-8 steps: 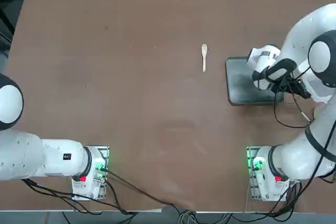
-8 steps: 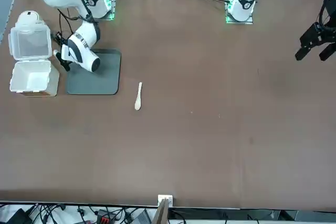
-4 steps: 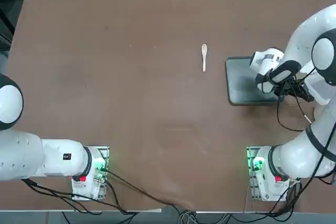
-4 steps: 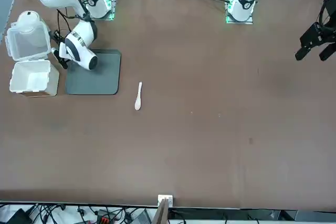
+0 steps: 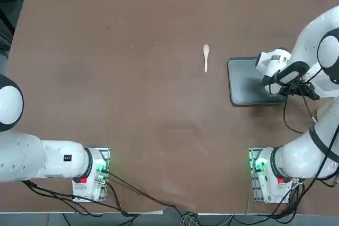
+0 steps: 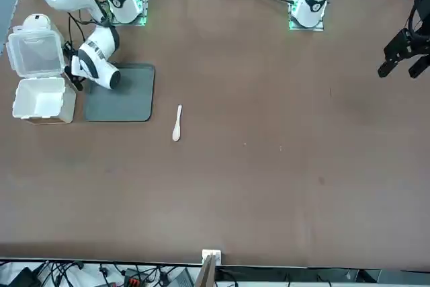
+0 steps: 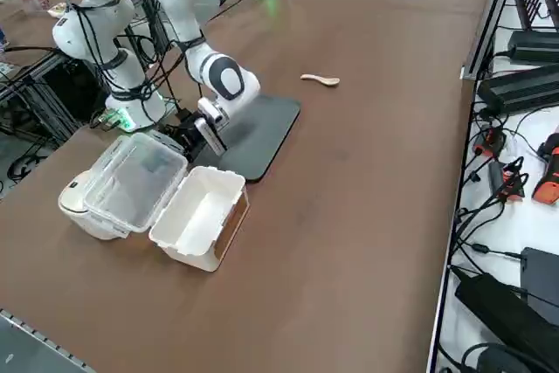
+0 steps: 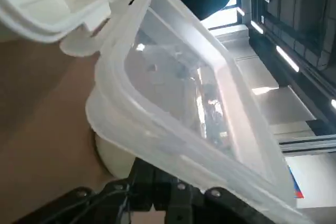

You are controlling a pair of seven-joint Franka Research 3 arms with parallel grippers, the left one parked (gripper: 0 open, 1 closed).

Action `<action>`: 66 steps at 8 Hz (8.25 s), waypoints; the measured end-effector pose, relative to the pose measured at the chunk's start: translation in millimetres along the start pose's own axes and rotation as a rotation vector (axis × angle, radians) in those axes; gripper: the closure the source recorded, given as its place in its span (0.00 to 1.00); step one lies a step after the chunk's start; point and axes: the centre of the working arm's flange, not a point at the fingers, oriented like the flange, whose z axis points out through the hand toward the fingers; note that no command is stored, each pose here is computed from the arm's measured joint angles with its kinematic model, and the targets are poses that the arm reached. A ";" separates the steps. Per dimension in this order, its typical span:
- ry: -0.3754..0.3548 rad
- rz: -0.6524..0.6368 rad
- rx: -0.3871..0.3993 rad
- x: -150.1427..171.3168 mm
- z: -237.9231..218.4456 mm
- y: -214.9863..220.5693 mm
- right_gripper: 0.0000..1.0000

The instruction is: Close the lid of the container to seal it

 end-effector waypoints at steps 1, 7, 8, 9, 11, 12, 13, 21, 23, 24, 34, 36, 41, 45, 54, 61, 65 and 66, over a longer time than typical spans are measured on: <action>0.000 -0.001 0.004 -0.9 0.0 -1.6 0.98; 0.010 0.004 0.015 6.8 -6.8 -1.2 0.98; 0.014 -0.013 0.021 15.6 -12.2 3.5 0.98; 0.019 -0.046 0.027 27.8 -19.7 13.5 0.98; 0.025 -0.096 0.049 57.2 -33.4 42.6 0.98; 0.024 -0.106 0.061 71.3 -38.2 55.0 0.98; 0.027 -0.115 0.066 85.8 -45.1 65.0 0.98; 0.072 -0.404 0.815 235.1 -34.9 269.3 0.98; 0.179 -0.467 0.996 247.6 4.0 289.5 0.98; 0.208 -0.484 1.060 248.7 12.0 283.2 0.98; 0.299 -0.558 1.294 260.0 73.4 189.4 0.98; 0.299 -0.559 1.295 260.2 74.2 182.6 0.98; 0.281 -0.520 1.329 261.9 79.6 173.0 0.98; 0.284 -0.518 1.329 263.1 78.9 173.5 0.98; 0.128 -0.629 1.381 299.4 -43.5 351.2 0.87; 0.024 -0.424 1.379 223.7 -218.2 435.6 0.00; 0.005 -0.434 1.408 226.8 -240.1 440.0 0.00; 0.006 -0.433 1.409 229.3 -241.8 440.2 0.00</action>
